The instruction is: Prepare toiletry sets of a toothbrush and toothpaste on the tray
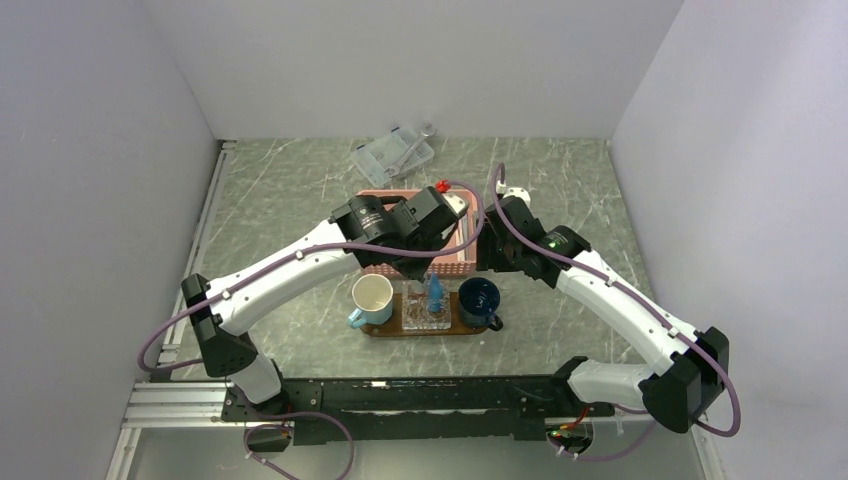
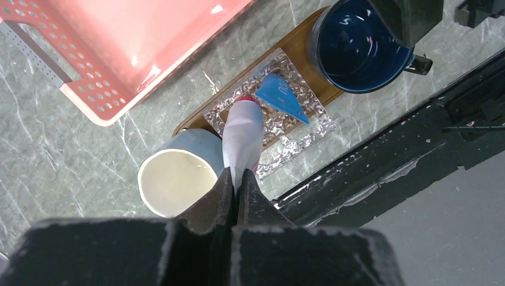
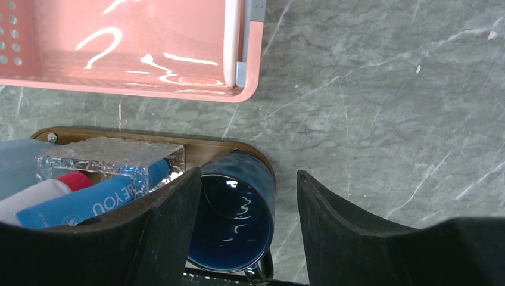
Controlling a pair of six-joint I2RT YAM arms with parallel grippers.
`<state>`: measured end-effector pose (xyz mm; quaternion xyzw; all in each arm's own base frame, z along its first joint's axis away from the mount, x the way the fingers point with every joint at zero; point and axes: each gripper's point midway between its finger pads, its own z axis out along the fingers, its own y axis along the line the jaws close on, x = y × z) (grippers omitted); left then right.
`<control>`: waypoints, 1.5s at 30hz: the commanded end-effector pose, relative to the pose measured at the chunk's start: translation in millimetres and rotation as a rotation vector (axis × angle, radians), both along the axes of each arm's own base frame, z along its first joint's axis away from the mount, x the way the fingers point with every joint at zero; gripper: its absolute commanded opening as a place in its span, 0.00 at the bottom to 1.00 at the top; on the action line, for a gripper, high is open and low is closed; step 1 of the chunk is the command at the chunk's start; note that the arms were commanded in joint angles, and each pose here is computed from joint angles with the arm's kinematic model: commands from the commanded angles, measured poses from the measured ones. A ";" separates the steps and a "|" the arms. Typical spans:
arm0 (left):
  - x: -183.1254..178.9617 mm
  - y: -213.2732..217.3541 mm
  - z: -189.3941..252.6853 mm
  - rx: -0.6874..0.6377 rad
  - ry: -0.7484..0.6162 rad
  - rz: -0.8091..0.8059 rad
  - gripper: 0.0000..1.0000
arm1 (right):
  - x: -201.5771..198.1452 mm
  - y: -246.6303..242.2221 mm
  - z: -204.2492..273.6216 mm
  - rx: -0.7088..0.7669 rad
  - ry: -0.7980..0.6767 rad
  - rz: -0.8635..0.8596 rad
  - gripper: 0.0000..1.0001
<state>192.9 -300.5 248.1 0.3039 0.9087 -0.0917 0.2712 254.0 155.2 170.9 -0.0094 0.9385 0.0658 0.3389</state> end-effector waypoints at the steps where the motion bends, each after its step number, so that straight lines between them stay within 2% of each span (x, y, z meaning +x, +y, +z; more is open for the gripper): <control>1: 9.1 -7.3 2.0 -0.010 -0.050 -0.003 0.00 | 4.8 5.0 9.4 0.050 -0.038 -0.007 0.62; 45: 4.1 -10.1 -54.9 0.023 0.025 -0.016 0.00 | 1.6 8.5 8.7 0.061 -0.016 0.008 0.62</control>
